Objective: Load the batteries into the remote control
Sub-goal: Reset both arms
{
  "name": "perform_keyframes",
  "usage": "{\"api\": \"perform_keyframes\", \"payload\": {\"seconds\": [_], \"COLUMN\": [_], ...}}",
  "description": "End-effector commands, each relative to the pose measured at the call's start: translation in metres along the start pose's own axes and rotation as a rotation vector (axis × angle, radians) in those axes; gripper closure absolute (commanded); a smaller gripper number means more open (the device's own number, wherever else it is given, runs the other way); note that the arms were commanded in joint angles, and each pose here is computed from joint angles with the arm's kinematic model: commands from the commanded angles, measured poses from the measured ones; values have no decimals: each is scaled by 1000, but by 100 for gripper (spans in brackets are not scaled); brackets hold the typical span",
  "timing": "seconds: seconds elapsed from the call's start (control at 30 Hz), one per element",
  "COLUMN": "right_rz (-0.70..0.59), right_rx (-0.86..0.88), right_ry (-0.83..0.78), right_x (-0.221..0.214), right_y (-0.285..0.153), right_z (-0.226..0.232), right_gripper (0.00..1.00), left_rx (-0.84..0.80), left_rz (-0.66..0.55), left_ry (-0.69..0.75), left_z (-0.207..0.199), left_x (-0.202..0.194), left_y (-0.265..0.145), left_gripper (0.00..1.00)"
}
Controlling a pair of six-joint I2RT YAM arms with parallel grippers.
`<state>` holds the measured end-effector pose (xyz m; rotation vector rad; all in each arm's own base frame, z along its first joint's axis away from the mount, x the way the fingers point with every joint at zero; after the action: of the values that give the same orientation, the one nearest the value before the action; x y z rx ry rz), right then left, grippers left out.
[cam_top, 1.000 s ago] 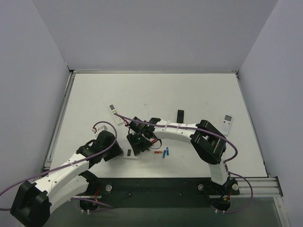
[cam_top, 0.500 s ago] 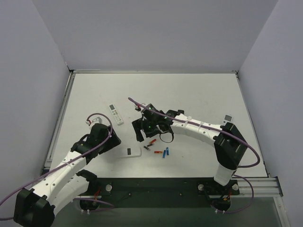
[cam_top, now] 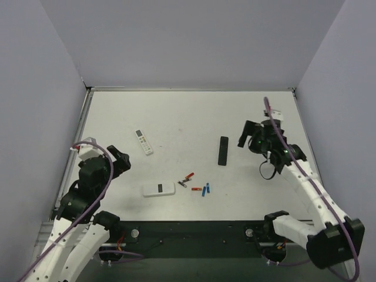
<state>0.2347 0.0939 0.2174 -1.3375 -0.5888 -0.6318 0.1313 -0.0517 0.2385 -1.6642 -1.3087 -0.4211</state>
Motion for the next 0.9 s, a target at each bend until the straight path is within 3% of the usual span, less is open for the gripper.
{"api": "perform_keyframes", "payload": {"seconds": [0.0, 0.13, 0.37, 0.6, 0.87], "right_rz": [-194, -435, -613, -672, -692], "right_rx": [-221, -404, -447, -448, -455], "right_ry": [134, 219, 263, 261, 244], "right_x": [3, -1, -13, -15, -19], "right_y": [-50, -99, -136, -148, -150], "right_z": [-50, -73, -85, -87, -90], "right_gripper": [0, 0, 0, 0, 0], "left_rx": [81, 39, -85, -85, -91], "left_rz": [-289, -497, -759, -837, -801], "left_ry": [-15, -48, -109, -114, -99], "left_z": [12, 22, 38, 46, 41], "left_x": [42, 67, 92, 99, 95], "left_y": [-39, -76, -133, -152, -142], "left_gripper": [3, 3, 3, 3, 2]}}
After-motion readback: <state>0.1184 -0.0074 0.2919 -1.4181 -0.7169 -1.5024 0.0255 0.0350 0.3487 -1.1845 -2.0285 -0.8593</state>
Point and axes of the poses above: each gripper's point midway between its finger pads, its own y axis out along the fingers, its own z axis along the line the jaws close on, x = y × z, the point moved 10 cm from there along -y, back along the fingers, and after that the axes turned 5 degrees about -y, right-handed, at the moved point
